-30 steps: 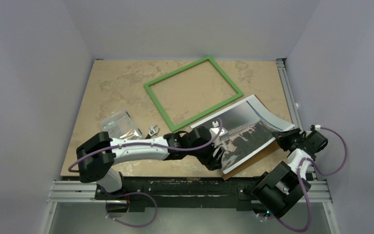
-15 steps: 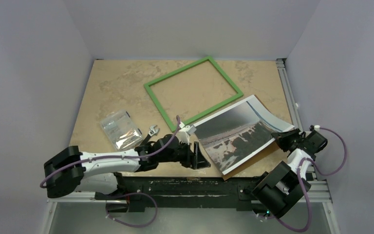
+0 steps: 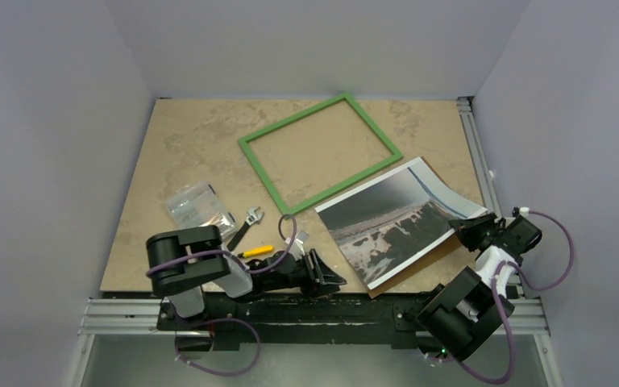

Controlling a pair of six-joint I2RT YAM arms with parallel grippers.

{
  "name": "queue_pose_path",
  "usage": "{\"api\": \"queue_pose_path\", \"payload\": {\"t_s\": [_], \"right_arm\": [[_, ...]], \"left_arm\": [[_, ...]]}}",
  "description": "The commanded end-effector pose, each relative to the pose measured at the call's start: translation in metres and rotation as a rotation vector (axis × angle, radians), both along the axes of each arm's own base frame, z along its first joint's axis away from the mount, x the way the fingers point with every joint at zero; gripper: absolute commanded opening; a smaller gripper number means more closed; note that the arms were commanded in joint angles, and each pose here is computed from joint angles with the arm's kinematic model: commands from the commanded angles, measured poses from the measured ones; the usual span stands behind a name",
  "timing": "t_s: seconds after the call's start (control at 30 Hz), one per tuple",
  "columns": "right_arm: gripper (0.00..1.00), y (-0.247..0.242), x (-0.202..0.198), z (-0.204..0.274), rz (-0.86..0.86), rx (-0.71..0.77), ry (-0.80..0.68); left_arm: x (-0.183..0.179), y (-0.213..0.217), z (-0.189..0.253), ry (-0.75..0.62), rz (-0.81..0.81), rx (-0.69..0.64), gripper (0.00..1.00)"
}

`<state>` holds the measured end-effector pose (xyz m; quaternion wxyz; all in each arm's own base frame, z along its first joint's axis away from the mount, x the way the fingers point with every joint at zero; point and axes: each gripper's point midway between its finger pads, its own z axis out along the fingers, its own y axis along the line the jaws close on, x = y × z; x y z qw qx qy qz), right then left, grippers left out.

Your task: Take the photo out of the frame

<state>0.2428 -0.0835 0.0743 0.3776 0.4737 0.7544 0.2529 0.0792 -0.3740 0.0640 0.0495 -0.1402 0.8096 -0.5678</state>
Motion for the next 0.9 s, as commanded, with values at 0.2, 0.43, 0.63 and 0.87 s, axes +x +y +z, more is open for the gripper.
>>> {"api": "queue_pose_path", "payload": {"t_s": [0.2,0.43,0.63,0.87], "right_arm": [[0.00,-0.003,0.006,0.016,0.023,-0.046,-0.041],[0.00,-0.002,0.005,0.015,0.027,-0.046,-0.037],[0.00,-0.003,0.005,0.017,0.025,-0.050,-0.042],[0.00,-0.003,0.004,0.016,0.032,-0.057,-0.038]], "left_arm": [[0.022,-0.021,-0.002,-0.005,0.192,-0.147,0.34],[0.025,-0.030,-0.015,0.001,0.202,-0.108,0.29],[0.030,-0.040,-0.003,-0.040,0.203,-0.137,0.32],[0.031,-0.051,0.032,-0.087,0.187,-0.241,0.38]]}}
